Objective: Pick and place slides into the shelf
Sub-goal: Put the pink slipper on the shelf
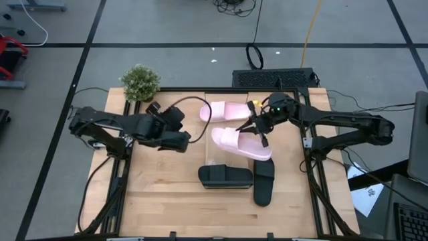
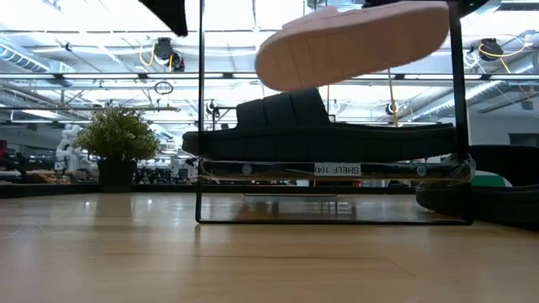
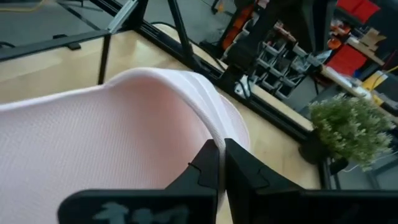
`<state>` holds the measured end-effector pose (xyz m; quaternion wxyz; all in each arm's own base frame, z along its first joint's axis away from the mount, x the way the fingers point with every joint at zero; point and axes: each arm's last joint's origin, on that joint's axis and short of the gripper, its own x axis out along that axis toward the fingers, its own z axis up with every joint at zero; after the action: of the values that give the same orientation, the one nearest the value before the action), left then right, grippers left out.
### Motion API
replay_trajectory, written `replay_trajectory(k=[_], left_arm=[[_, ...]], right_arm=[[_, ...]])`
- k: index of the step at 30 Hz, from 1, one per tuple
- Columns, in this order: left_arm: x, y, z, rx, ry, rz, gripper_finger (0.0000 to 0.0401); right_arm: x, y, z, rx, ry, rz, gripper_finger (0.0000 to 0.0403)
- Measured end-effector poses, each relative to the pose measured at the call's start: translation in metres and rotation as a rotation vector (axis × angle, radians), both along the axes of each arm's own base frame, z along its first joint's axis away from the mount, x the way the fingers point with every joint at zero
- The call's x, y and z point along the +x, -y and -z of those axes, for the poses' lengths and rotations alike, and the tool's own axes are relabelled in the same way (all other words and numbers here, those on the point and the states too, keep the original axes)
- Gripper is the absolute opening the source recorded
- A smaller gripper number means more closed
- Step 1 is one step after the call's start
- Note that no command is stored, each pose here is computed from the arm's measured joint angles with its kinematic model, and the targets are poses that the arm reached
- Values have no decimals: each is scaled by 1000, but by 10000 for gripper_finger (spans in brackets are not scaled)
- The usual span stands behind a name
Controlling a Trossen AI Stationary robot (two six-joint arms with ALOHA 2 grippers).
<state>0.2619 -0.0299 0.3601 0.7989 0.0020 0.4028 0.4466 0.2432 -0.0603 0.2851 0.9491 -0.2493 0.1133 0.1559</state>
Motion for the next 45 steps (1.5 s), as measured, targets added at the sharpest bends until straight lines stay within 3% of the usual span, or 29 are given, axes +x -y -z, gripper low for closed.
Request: replay_trajectory(k=[3,8,15,21,28,36,41,45], left_arm=[[-3,0,-16,-51,147,40,76],[-9,-4,-40,-231,356,121,76],[-13,-9,-61,-396,499,281,76],[-6,-2,-66,-212,373,599,76],[3,-6,-59,-30,221,667,76],[15,-10,-50,109,49,756,76],[26,-10,-42,110,18,775,76],[27,-13,-41,-41,143,687,76]], right_arm=[[7,2,-8,-35,24,-9,0],[20,6,-20,-90,49,-26,0],[36,6,-26,-171,-2,-78,0],[46,3,-36,-198,26,-105,0],[48,4,-52,-207,67,-100,0],[49,3,-66,-170,114,-132,0],[49,4,-66,-142,108,-121,0],[49,4,-66,-148,105,-104,0]])
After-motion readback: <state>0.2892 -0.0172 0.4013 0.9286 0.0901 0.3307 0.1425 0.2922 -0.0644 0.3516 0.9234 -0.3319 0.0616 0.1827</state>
